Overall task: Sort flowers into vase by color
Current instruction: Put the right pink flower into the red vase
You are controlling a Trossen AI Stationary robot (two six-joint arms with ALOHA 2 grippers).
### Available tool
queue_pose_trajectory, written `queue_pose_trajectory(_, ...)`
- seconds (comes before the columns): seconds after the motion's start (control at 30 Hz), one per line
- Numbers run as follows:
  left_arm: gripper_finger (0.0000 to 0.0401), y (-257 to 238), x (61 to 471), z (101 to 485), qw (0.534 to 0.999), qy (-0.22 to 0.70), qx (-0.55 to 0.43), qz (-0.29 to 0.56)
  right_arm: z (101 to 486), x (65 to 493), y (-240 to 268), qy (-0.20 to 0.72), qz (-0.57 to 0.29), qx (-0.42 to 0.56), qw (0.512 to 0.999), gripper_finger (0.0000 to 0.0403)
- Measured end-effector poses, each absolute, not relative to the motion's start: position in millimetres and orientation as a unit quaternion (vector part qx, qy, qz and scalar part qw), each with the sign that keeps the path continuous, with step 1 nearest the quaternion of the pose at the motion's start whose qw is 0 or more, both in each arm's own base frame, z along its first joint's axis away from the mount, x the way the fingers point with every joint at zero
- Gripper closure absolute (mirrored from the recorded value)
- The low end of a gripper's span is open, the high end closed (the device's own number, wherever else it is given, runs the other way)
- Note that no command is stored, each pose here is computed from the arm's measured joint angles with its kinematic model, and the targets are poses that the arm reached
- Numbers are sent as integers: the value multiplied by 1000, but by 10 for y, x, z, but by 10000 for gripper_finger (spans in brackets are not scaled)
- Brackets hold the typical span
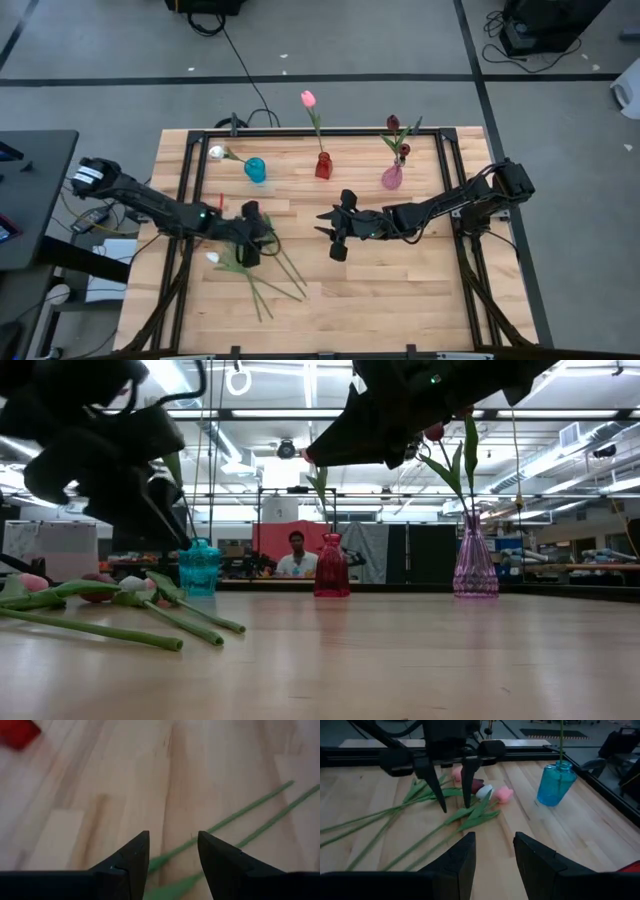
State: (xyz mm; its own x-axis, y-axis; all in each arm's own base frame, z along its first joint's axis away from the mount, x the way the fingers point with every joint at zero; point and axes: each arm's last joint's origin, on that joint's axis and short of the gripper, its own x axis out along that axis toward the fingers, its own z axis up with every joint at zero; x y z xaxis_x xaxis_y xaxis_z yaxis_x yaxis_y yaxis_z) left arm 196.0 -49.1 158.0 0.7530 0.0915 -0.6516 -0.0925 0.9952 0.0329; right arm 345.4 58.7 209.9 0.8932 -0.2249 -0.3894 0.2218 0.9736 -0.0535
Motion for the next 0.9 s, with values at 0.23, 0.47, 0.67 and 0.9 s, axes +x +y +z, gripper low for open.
queue_pose_trajectory(0.23,229,-503,2262,1600,890,449,64,41,2097,3450,614,202,-106,-7,974,257)
queue_pose_trajectory(0.47,229,-518,2372,1462,861,498,105,1,2097,3449,620,202,-105,-7,974,257)
queue_pose_trajectory(0.67,237,-508,2392,1354,844,516,144,8,2113,3456,622,194,-103,-10,976,257)
queue_pose_trajectory(0.9,325,-524,2418,1280,833,528,166,-19,2126,3463,628,187,-94,-6,978,257)
